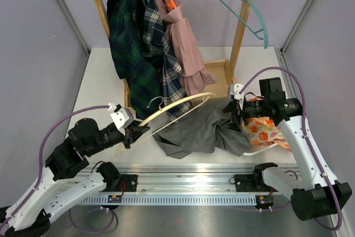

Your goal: Remove the skirt from the hanger

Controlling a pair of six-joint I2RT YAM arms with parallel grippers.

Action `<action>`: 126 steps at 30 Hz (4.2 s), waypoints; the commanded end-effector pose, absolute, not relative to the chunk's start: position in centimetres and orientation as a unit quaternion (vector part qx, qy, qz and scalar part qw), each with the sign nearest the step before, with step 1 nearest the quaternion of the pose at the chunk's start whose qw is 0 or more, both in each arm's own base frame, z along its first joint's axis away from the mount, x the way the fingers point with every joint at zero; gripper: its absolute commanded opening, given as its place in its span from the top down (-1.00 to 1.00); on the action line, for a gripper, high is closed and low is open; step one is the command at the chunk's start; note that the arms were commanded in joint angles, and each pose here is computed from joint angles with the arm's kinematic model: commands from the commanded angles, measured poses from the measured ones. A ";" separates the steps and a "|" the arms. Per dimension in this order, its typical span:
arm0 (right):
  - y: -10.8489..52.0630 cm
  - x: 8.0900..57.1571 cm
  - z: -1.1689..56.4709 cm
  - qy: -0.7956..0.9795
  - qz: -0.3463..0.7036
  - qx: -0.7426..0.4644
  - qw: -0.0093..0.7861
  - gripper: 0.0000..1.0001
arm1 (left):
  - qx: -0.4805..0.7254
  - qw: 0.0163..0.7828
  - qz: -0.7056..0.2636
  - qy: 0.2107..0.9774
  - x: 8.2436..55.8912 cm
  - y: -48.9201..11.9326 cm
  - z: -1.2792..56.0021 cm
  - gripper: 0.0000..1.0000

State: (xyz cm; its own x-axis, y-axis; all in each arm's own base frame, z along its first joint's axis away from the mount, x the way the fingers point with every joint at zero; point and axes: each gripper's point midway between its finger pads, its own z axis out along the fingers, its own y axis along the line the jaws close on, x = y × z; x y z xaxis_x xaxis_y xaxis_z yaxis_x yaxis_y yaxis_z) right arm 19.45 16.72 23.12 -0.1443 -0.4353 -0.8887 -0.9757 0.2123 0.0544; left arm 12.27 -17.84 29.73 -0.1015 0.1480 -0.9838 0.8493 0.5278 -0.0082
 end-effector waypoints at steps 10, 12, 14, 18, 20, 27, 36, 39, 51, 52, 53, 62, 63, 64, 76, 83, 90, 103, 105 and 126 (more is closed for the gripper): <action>16.8 17.7 28.4 0.523 0.260 -0.639 0.500 -0.64 | 0.459 0.551 -0.335 0.611 12.2 -21.2 30.5 1.00; 17.0 17.7 28.3 0.522 0.276 -0.639 0.493 -0.85 | 0.469 0.549 -0.334 0.607 12.2 -21.4 30.3 1.00; 17.2 17.6 28.4 0.520 0.285 -0.641 0.487 -0.87 | 0.474 0.547 -0.335 0.603 12.2 -21.6 30.2 1.00; 17.8 17.6 28.3 0.514 0.318 -0.637 0.479 -0.95 | 0.486 0.543 -0.348 0.590 11.8 -22.2 30.2 1.00; 18.1 17.5 28.1 0.511 0.333 -0.634 0.475 -0.93 | 0.489 0.547 -0.354 0.581 11.7 -22.4 30.4 1.00; 18.7 16.1 27.5 0.516 0.400 -0.630 0.422 -0.66 | 0.498 0.556 -0.354 0.564 11.7 -22.8 30.8 1.00; 18.8 14.6 26.7 0.495 0.418 -0.653 0.393 0.18 | 0.503 0.565 -0.352 0.551 11.9 -23.0 31.4 1.00; 18.9 14.9 27.0 0.490 0.407 -0.655 0.406 0.83 | 0.502 0.567 -0.350 0.551 12.0 -23.0 31.4 1.00; 19.0 14.3 30.5 0.516 0.393 -0.601 0.468 1.00 | 0.384 0.673 -0.337 0.536 12.3 -19.1 37.5 -0.98; 19.1 14.1 31.3 0.514 0.397 -0.593 0.477 1.00 | 0.363 0.685 -0.330 0.539 12.5 -18.3 38.2 -0.98; 19.1 14.2 32.7 0.491 0.374 -0.596 0.514 1.00 | 0.349 0.693 -0.325 0.540 12.5 -17.6 38.8 -0.98; 17.6 15.9 39.7 0.521 0.304 -0.471 0.643 1.00 | 0.119 0.772 -0.269 0.564 12.9 -7.4 44.2 -0.98; 17.5 15.9 40.4 0.525 0.312 -0.453 0.649 1.00 | 0.107 0.771 -0.266 0.569 13.0 -7.0 44.0 -0.98; 17.2 16.0 41.2 0.523 0.302 -0.438 0.666 1.00 | 0.094 0.772 -0.260 0.572 13.1 -6.5 44.0 -0.98; 11.3 20.2 50.3 0.528 0.229 -0.184 0.797 1.00 | 0.105 0.729 -0.273 0.619 15.4 -9.9 39.3 -0.98; 9.1 22.1 48.8 0.579 0.165 -0.146 0.785 1.00 | 0.112 0.723 -0.274 0.624 16.0 -10.8 38.4 -0.98; 8.9 25.3 45.9 0.663 0.121 -0.168 0.719 1.00 | 0.126 0.710 -0.280 0.633 16.2 -11.9 37.5 -0.98; 9.6 33.5 47.4 0.694 0.099 -0.150 0.697 1.00 | 0.136 0.692 -0.295 0.645 16.4 -13.2 36.0 -0.98; 9.7 34.6 47.3 0.697 0.096 -0.150 0.695 1.00 | 0.138 0.686 -0.298 0.649 16.4 -13.5 35.5 -0.98; 9.0 38.9 49.0 0.693 0.060 -0.124 0.708 1.00 | 0.161 0.653 -0.320 0.667 16.9 -16.0 33.0 -0.98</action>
